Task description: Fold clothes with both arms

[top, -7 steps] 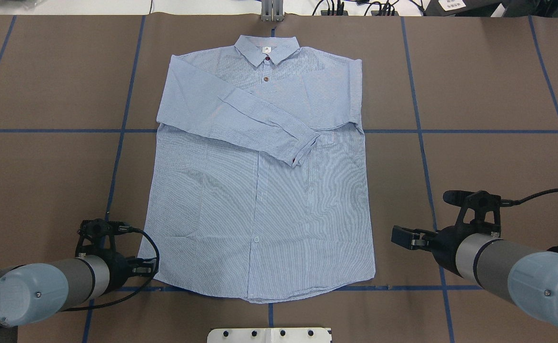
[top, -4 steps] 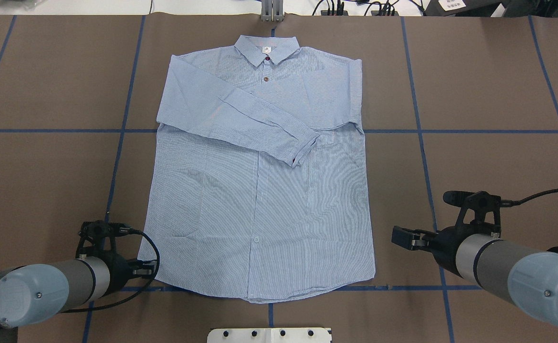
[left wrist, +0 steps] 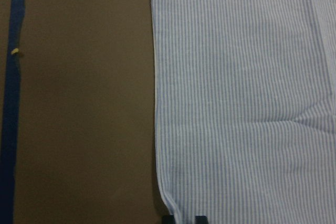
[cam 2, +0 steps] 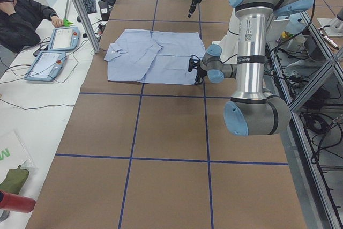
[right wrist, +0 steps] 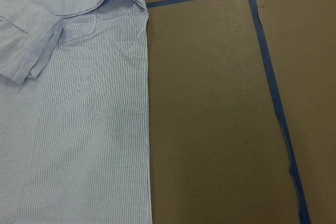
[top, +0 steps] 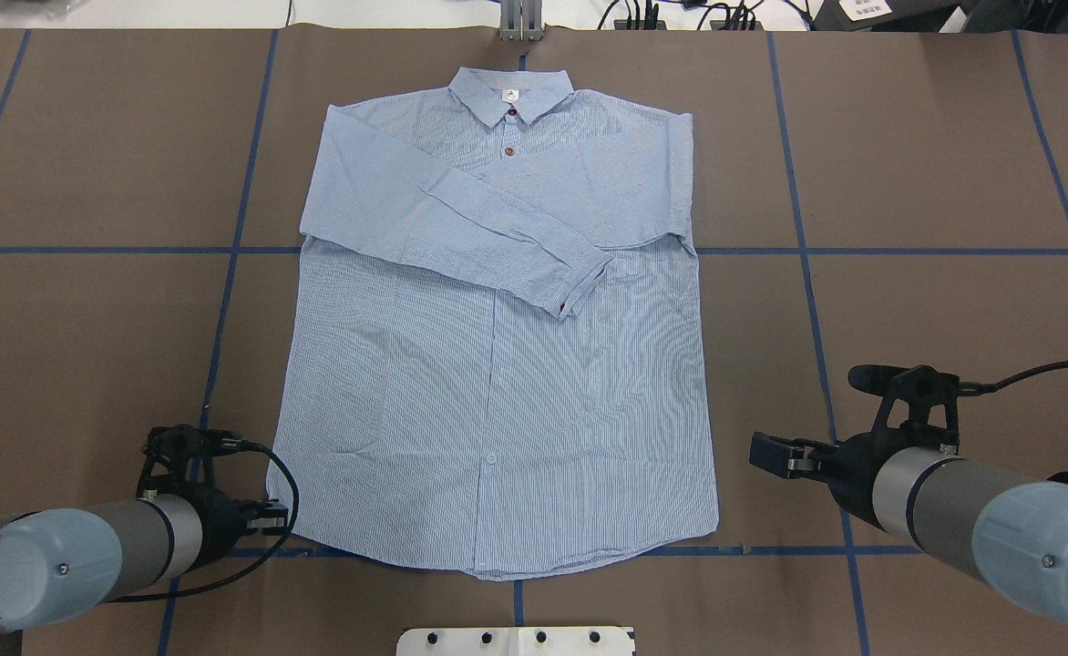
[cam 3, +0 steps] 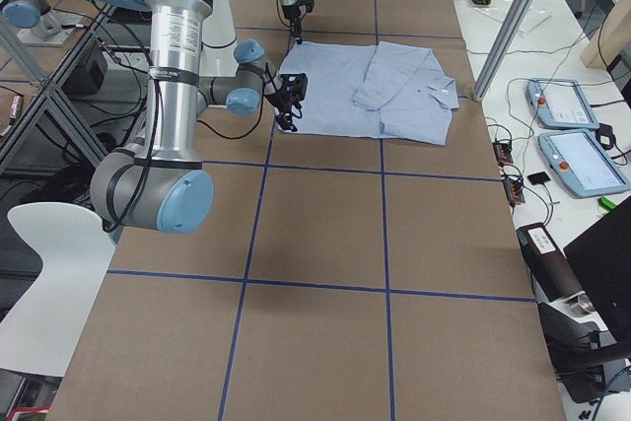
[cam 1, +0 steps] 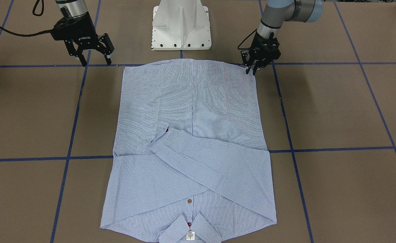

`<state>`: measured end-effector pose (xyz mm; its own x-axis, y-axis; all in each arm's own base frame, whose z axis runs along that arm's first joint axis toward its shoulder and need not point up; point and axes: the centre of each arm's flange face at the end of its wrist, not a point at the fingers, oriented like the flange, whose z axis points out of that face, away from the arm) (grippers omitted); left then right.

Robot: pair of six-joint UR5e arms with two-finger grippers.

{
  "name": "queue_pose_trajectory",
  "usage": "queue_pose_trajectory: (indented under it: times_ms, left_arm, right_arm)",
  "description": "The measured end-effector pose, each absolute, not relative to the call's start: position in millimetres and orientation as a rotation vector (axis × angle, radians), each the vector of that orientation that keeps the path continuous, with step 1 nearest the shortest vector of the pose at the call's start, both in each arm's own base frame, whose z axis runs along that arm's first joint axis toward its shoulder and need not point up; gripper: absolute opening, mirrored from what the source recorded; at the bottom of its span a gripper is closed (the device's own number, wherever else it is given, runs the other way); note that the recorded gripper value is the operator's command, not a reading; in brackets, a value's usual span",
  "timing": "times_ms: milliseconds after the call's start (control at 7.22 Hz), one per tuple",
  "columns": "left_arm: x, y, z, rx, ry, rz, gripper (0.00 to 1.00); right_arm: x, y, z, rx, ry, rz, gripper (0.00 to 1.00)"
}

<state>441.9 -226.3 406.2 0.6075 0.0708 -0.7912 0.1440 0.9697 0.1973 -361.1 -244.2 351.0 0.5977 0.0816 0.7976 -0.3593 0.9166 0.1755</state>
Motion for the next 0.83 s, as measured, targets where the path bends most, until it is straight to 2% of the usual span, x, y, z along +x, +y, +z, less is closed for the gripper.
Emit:
queue_pose_trajectory:
  times_ms: [415, 831]
  left_arm:
    - [417.9, -221.5, 387.1, 0.257, 0.955, -0.044, 0.00]
    - [422.2, -220.8, 366.0, 0.262, 1.001, -0.044, 0.00]
  right_arm:
    - [-362.6, -242.0, 351.1, 0.319, -0.905, 0.286, 0.96]
    - [-372.8, -232.2, 350.4, 0.229, -0.915, 0.416, 0.90]
